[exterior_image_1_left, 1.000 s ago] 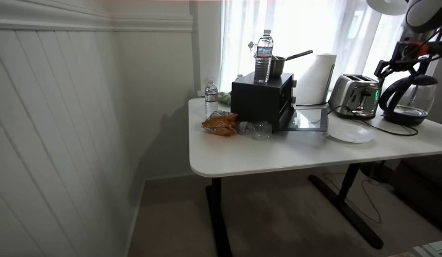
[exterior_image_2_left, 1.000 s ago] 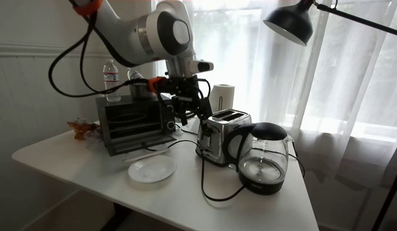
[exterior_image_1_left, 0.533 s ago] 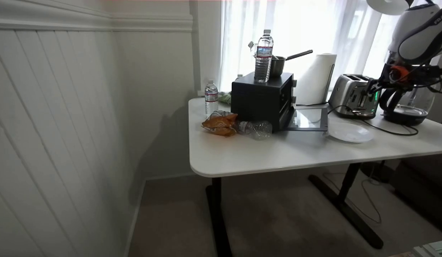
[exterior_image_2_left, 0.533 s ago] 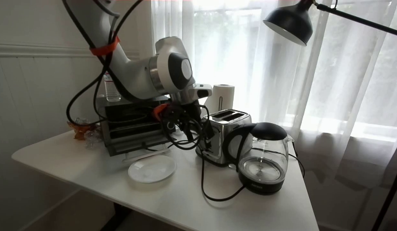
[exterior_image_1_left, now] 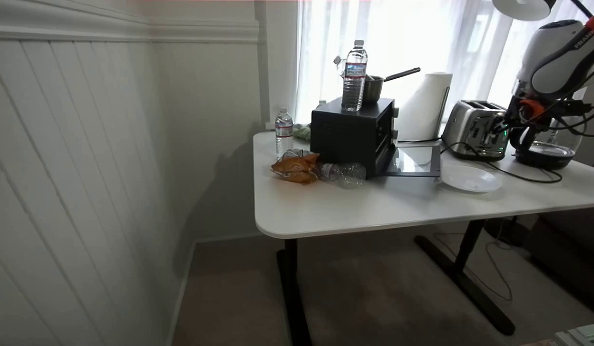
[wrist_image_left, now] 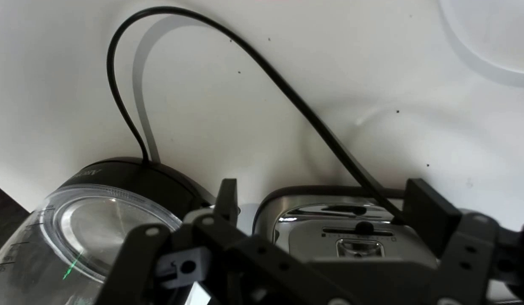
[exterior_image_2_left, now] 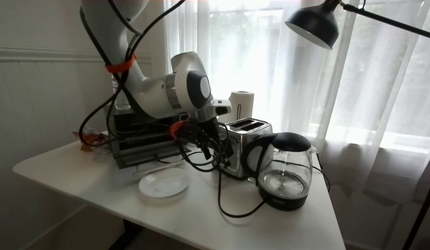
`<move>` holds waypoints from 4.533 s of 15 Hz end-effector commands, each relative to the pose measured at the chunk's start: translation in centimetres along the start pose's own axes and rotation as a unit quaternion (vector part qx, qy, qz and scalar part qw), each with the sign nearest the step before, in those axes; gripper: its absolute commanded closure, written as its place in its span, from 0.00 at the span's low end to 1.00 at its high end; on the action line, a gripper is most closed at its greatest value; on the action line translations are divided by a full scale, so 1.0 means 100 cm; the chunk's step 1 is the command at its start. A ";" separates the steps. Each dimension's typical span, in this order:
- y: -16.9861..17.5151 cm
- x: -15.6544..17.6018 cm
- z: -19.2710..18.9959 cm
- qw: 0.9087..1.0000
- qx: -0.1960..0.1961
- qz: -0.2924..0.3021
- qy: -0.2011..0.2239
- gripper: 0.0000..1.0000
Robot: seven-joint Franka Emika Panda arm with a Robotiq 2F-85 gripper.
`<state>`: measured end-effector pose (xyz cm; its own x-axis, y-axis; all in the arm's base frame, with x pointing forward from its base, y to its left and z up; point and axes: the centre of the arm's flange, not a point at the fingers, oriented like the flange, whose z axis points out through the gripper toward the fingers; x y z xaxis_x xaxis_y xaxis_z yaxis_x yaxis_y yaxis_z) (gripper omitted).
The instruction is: Move the black button at the bottom of the lever of the toaster to the right
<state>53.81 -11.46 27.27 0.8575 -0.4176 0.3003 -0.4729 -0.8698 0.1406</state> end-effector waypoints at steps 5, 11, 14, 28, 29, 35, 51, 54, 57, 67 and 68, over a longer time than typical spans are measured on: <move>-0.001 0.007 0.019 1.000 -0.008 0.024 0.011 0.00; -0.010 0.015 0.044 0.997 -0.008 0.061 0.043 0.00; -0.020 0.017 0.053 0.997 -0.010 0.059 0.051 0.00; -0.026 0.025 0.064 0.994 -0.028 0.053 0.089 0.00; -0.026 0.025 0.064 0.994 -0.030 0.052 0.090 0.00; -0.025 0.024 0.065 0.994 -0.046 0.066 0.075 0.00; -0.011 0.023 0.067 0.992 -0.081 0.087 0.046 0.00; -0.013 0.022 0.063 0.992 -0.076 0.088 0.047 0.00; -0.023 0.017 0.050 0.993 -0.061 0.083 0.050 0.00; -0.045 0.004 -0.022 0.995 -0.054 0.085 -0.024 0.00; -0.046 0.003 -0.035 0.994 -0.053 0.088 -0.035 0.00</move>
<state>57.30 -7.88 26.09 0.7805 -0.5352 0.3230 -0.6107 -0.7633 0.2108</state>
